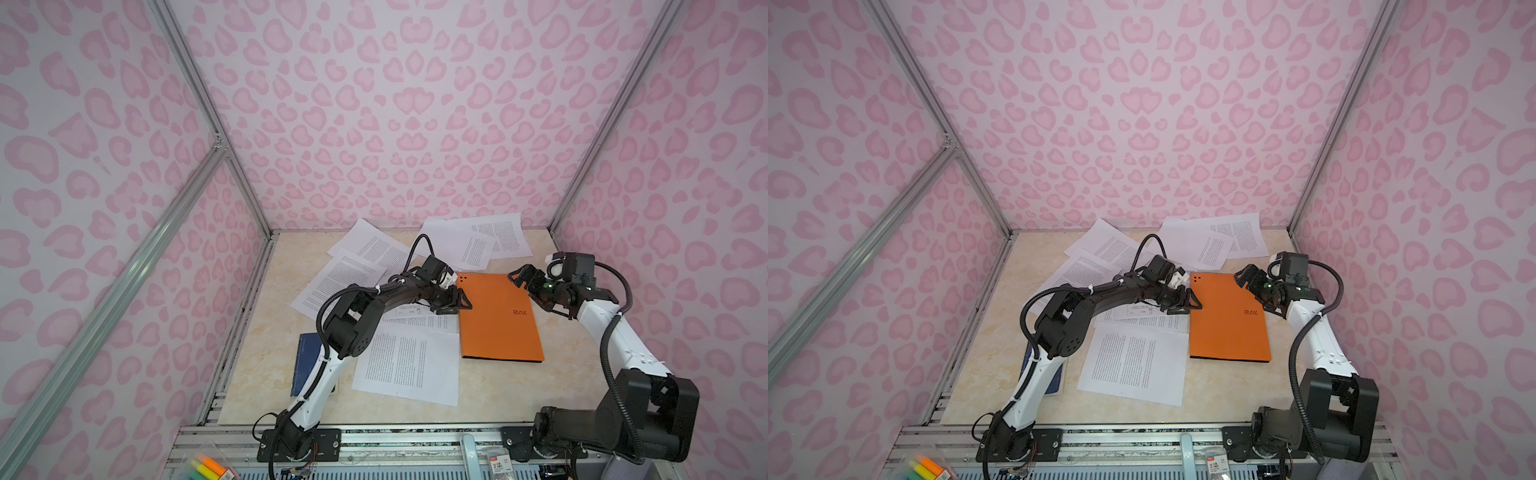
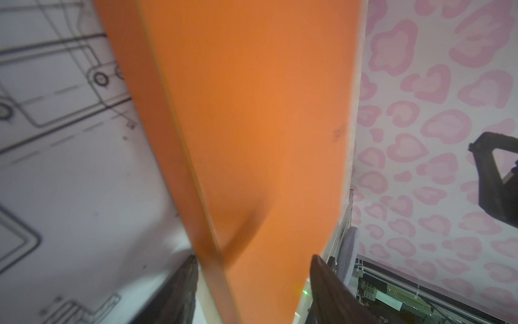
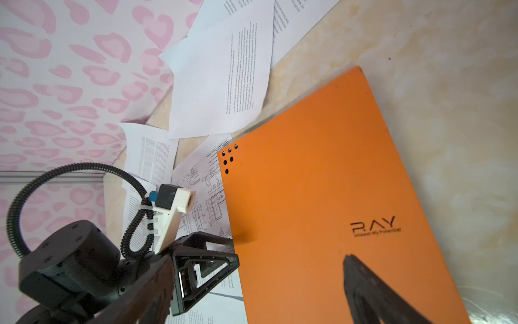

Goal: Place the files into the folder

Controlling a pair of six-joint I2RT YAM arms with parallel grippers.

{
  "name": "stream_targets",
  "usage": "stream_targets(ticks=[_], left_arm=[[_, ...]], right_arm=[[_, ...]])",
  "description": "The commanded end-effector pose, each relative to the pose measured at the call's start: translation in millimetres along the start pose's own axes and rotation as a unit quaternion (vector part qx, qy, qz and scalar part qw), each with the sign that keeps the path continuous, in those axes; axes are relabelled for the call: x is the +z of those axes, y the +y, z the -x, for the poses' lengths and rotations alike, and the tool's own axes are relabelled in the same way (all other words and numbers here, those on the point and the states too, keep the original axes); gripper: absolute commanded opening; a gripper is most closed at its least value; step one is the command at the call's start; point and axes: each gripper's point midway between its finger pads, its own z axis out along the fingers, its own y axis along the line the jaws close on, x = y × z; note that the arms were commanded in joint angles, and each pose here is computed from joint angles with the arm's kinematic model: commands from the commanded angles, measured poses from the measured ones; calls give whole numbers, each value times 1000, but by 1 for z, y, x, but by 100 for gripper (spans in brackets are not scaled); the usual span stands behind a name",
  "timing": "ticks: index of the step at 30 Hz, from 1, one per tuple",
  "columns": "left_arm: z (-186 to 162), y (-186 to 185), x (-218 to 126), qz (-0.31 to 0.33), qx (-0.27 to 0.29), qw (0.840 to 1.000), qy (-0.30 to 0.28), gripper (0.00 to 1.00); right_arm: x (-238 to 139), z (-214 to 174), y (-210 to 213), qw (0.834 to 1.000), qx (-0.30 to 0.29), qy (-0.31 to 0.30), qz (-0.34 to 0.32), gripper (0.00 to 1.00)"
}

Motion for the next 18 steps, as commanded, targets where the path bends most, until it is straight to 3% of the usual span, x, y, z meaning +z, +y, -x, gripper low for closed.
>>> stream_targets(ticks=[1, 5, 13, 18], left_arm=[[3, 6, 2, 5, -3, 1000, -6, 67], [1, 8, 2, 5, -6, 1000, -3, 67], [0, 14, 5, 8, -14, 1000, 0, 66], [0, 19, 6, 11, -18, 1000, 1, 66]], right_arm=[[6, -7, -18, 998, -18, 9, -54, 94], [18, -5, -55, 993, -11, -8, -117, 96], [66, -15, -115, 991, 29, 33, -129, 98], [86, -24, -126, 992, 53, 55, -103, 98]])
